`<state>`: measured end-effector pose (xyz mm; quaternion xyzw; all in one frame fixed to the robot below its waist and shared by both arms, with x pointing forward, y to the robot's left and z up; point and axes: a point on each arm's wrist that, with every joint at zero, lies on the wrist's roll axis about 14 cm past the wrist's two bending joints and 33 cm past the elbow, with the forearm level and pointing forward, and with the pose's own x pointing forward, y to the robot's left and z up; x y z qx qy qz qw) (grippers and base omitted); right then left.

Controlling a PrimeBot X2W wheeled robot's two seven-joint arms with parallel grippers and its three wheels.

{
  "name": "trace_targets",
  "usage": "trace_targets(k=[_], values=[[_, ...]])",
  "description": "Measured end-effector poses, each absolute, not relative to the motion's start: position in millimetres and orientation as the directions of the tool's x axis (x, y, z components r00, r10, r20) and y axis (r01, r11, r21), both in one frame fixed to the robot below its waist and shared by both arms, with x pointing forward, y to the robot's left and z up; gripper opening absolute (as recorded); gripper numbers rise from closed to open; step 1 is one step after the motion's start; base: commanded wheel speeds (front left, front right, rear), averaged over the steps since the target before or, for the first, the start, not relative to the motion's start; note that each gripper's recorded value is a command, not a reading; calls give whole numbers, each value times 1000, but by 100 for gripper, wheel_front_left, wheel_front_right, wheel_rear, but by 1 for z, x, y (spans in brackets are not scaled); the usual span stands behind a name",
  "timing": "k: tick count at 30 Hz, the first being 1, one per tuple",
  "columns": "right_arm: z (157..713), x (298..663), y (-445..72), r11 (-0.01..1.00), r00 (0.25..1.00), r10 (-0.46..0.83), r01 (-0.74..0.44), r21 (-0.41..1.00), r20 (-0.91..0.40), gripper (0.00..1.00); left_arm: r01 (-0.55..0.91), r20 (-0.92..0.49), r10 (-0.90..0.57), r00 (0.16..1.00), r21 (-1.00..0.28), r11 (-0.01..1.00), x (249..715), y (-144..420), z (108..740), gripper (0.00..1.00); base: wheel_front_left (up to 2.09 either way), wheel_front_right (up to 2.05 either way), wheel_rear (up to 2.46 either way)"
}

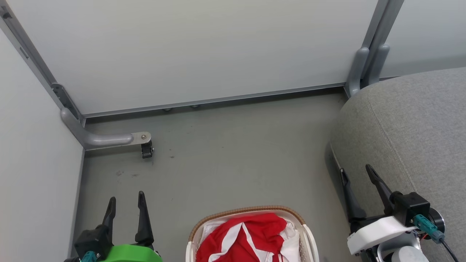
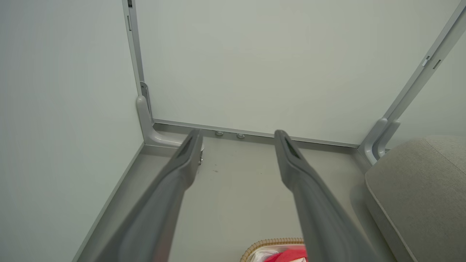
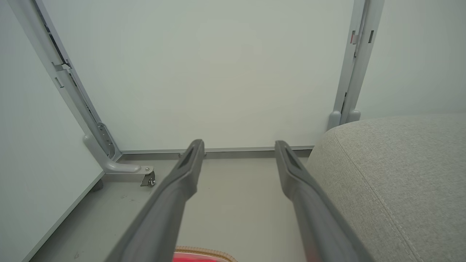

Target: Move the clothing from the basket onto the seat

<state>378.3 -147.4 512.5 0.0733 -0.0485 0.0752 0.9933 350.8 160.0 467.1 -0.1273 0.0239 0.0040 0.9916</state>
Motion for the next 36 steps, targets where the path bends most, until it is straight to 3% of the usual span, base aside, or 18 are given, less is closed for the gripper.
trace_targets(k=[12, 23, 30, 36], values=[[510, 383, -149, 979, 986, 136, -150, 140, 101, 100, 44, -61, -59, 996, -231, 972, 356, 143, 462, 100, 0, 0, 0], [507, 425, -161, 983, 989, 102, -118, 139, 111, 100, 216, -119, -244, 962, -211, 953, 398, 91, 436, 100, 0, 0, 0], [480, 453, -177, 987, 997, 58, -66, 148, 59, 100, 389, -248, -431, 868, -199, 899, 413, 40, 381, 100, 0, 0, 0], [448, 470, -194, 988, 1000, 13, -12, 151, -3, 100, 564, -370, -600, 710, -213, 798, 400, -8, 324, 100, 0, 0, 0]])
